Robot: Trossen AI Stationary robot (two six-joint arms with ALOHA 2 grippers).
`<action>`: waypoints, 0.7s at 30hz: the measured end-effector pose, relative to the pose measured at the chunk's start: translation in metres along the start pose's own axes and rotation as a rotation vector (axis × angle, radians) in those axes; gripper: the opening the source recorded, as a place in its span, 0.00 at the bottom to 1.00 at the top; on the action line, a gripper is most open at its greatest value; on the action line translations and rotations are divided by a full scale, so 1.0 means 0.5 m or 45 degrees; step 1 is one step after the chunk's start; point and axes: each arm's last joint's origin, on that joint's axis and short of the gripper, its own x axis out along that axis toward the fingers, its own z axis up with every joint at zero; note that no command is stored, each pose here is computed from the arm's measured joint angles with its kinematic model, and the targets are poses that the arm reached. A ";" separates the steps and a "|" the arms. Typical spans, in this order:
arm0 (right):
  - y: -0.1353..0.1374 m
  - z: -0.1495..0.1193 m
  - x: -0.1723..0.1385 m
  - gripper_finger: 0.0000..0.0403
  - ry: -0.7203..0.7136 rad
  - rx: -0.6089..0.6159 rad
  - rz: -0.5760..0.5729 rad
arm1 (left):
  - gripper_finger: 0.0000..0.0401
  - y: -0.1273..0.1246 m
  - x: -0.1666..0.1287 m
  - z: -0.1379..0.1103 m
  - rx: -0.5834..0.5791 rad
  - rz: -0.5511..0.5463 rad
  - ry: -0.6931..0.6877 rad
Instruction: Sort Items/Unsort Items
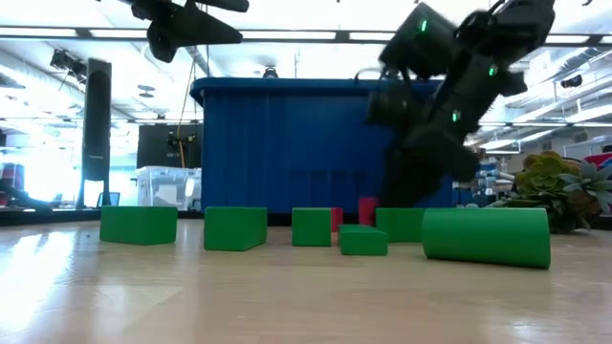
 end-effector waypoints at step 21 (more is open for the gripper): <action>0.012 0.281 -0.250 0.32 -0.515 0.012 -0.028 | 0.62 0.008 0.002 0.008 -0.006 0.155 -0.081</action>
